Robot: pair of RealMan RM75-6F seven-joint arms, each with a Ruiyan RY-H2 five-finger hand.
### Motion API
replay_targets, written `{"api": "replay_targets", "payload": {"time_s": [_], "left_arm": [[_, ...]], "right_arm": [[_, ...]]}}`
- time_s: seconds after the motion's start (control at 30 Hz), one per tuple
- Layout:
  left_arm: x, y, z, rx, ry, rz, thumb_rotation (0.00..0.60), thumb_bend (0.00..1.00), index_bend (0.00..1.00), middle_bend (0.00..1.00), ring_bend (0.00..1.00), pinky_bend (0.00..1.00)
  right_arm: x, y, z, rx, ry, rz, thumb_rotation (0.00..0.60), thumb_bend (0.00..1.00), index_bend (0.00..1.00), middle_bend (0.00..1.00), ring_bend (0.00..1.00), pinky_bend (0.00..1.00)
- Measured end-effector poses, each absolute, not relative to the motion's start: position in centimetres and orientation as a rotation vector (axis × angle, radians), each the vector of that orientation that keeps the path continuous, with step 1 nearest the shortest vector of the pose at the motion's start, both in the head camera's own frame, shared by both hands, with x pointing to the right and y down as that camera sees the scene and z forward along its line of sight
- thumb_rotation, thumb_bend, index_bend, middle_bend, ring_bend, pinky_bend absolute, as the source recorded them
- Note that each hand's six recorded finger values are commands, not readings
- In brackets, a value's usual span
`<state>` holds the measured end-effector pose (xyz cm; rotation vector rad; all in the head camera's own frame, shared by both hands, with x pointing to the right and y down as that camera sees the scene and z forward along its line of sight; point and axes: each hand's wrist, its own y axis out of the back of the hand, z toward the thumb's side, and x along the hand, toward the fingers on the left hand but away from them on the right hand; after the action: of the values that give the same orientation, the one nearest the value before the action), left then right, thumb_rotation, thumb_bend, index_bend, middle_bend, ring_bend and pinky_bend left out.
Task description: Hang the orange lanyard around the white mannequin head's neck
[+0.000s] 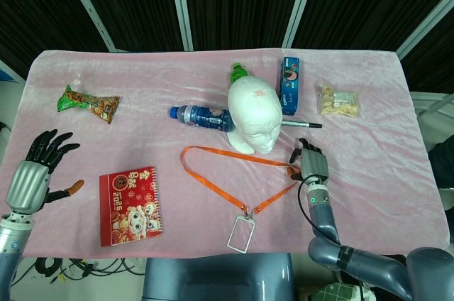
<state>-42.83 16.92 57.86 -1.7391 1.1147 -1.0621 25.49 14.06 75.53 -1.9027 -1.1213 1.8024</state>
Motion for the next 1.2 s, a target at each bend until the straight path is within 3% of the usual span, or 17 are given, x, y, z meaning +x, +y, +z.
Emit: {"api": "replay_targets", "payload": {"time_s": [0.4,1.0,1.2], "left_arm": [[-43.1,16.9,58.0,-1.74,1.11,-1.07,0.6,0.16,0.24,0.11,0.0,0.05],[-42.8,17.0,58.8,-1.757,1.089,-1.09,0.6,0.16,0.24,0.11,0.0,0.05],[-42.2,16.7,59.2,-1.777,1.072,-1.09,0.6,0.16,0.24,0.12,0.0,0.05]], "right_arm": [[25.2,14.0,76.0,-1.915,-1.142,1.798,0.6,0.3,0.61,0.11,0.15,0.15],[25.4,14.2,76.0,-1.946,-1.148,1.799,0.6,0.45,0.64,0.11,0.15,0.15],[25.4,14.2,75.7,-1.97,-1.146,1.792,0.6,0.46,0.65,0.11,0.15,0.15]]}}
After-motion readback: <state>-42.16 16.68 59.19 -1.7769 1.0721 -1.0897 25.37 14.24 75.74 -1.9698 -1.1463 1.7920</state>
